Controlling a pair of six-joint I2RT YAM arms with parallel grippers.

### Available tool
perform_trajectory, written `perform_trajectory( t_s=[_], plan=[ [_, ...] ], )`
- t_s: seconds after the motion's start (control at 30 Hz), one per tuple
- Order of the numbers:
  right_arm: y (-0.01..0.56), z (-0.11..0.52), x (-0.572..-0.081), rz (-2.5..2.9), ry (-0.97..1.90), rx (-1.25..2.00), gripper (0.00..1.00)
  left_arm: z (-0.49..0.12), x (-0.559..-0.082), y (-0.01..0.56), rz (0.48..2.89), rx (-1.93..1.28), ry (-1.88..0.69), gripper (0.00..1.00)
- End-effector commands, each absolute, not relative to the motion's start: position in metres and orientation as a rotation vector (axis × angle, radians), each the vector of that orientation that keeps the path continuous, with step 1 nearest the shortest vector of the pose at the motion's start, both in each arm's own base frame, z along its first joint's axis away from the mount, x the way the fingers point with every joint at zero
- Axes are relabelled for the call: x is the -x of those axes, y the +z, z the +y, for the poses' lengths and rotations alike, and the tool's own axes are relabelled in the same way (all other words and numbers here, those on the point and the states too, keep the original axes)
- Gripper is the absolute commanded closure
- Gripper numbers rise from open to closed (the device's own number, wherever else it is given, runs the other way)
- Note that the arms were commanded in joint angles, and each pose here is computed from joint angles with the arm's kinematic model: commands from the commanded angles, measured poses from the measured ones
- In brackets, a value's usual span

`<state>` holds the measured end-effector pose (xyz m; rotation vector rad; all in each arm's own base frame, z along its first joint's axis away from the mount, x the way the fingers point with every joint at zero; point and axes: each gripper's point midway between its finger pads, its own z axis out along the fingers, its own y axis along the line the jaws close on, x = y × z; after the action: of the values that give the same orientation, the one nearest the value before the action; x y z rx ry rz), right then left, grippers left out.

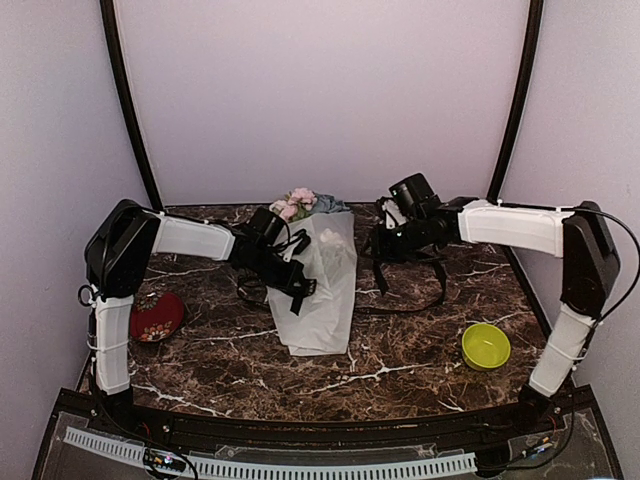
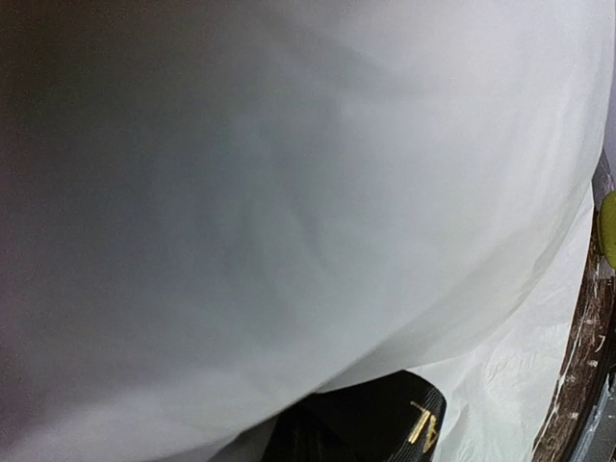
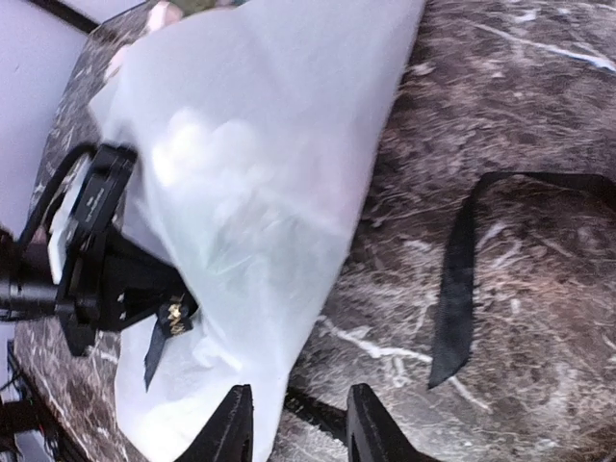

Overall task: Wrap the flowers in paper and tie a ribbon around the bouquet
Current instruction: Place the left side of the ribbon on the folded bouquet, then pick up the right side of the ribbon from the center of the board.

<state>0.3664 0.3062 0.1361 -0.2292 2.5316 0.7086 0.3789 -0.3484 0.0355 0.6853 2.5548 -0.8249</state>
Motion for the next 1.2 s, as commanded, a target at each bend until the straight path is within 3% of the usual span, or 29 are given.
perform_trajectory(
  t_s=[0.0, 0.2, 0.37, 0.57, 0.6, 0.77, 0.8, 1.0, 1.17],
  plan=[
    [0.11, 0.249, -0.4, 2.615, 0.362, 0.162, 0.68, -0.341, -0.366, 0.02, 2.643, -0.718, -0.808, 1.0],
    [0.093, 0.253, -0.445, 2.642, 0.209, 0.187, 0.62, -0.341, -0.364, 0.018, 2.644, -0.732, -0.816, 1.0],
    [0.066, 0.269, -0.459, 2.678, 0.228, 0.155, 0.42, -0.342, -0.363, 0.017, 2.644, -0.736, -0.828, 1.0],
    [0.036, 0.276, -0.472, 2.667, 0.201, 0.114, 0.41, -0.342, -0.364, 0.018, 2.642, -0.74, -0.817, 1.0],
    [0.03, 0.272, -0.472, 2.679, 0.165, 0.112, 0.43, -0.342, -0.364, 0.019, 2.641, -0.744, -0.817, 1.0],
    [0.031, 0.255, -0.471, 2.653, 0.07, 0.094, 0.96, -0.343, -0.365, 0.02, 2.637, -0.747, -0.819, 1.0],
    [0.034, 0.251, -0.472, 2.642, 0.065, 0.086, 1.0, -0.343, -0.364, 0.02, 2.637, -0.748, -0.819, 1.0],
    [0.144, 0.271, -0.474, 2.429, 0.288, 0.254, 1.0, -0.343, -0.364, 0.021, 2.638, -0.748, -0.822, 1.0],
    [0.26, 0.316, -0.42, 2.102, 0.396, 0.667, 1.0, -0.342, -0.366, 0.021, 2.635, -0.756, -0.806, 1.0]
  ],
)
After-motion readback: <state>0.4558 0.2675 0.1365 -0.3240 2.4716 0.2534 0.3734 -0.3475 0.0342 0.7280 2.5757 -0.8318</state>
